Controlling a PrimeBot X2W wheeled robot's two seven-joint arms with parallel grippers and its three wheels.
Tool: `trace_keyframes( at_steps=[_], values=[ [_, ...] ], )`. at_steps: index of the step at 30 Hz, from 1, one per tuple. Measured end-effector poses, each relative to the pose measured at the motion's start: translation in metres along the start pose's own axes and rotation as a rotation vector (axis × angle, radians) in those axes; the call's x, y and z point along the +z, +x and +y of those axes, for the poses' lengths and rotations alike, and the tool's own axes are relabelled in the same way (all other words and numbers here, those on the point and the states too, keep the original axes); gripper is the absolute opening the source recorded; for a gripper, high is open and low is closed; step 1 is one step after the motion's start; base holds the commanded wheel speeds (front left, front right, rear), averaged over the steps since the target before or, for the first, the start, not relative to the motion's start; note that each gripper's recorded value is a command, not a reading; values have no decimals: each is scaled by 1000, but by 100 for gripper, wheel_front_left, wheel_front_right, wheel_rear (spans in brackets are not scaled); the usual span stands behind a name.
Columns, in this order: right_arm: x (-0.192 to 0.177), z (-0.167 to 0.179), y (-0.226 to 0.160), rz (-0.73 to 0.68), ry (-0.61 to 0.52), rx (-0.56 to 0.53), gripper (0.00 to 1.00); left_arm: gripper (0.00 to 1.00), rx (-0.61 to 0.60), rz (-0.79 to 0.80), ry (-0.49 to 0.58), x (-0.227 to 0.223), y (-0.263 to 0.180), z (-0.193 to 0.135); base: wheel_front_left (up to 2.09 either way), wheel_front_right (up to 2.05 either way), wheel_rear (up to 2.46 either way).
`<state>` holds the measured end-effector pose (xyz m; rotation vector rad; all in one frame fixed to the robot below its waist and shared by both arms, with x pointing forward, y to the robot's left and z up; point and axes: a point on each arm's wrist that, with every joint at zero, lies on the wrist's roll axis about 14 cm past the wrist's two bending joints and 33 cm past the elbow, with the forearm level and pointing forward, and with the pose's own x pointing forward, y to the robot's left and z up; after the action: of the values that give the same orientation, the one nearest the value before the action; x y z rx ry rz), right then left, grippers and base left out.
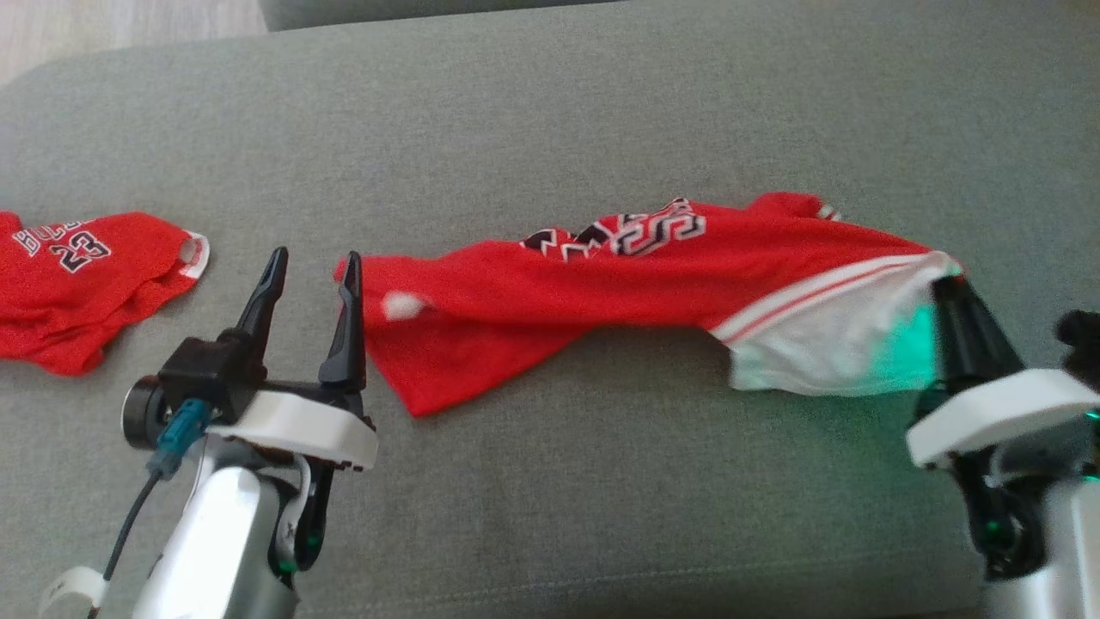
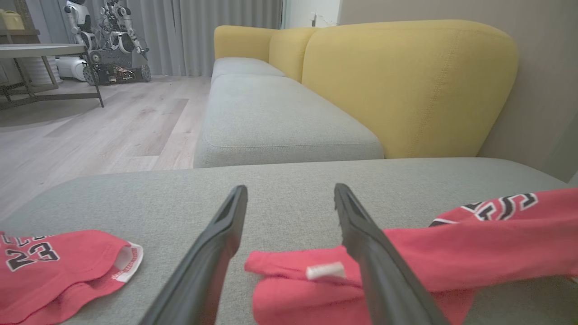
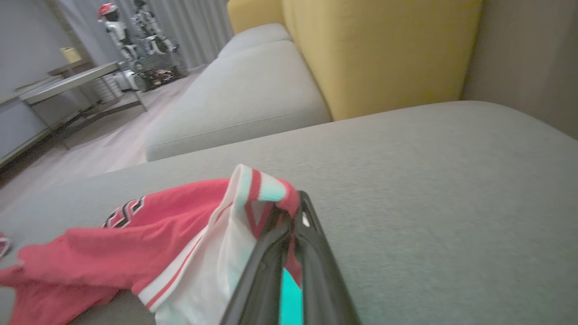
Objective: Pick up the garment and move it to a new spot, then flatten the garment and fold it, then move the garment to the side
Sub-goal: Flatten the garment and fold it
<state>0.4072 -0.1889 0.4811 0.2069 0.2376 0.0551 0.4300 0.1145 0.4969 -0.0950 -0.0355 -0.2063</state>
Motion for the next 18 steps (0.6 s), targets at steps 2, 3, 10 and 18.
trace_keyframes(
  at_steps=[2,3,10,18],
  values=[
    [0,-15,-5,8,17,-44,0,100,-5,4,-2,-2,1,-2,0,0,0],
    [-2,-20,-6,15,25,-61,0,100,-9,6,-3,-3,2,-2,0,0,0],
    [-21,-39,6,91,48,-114,0,100,-31,31,-9,-15,10,-6,0,0,0],
    [-25,-47,53,128,13,-111,12,100,-36,30,-1,-20,26,-2,0,0,0]
  ],
)
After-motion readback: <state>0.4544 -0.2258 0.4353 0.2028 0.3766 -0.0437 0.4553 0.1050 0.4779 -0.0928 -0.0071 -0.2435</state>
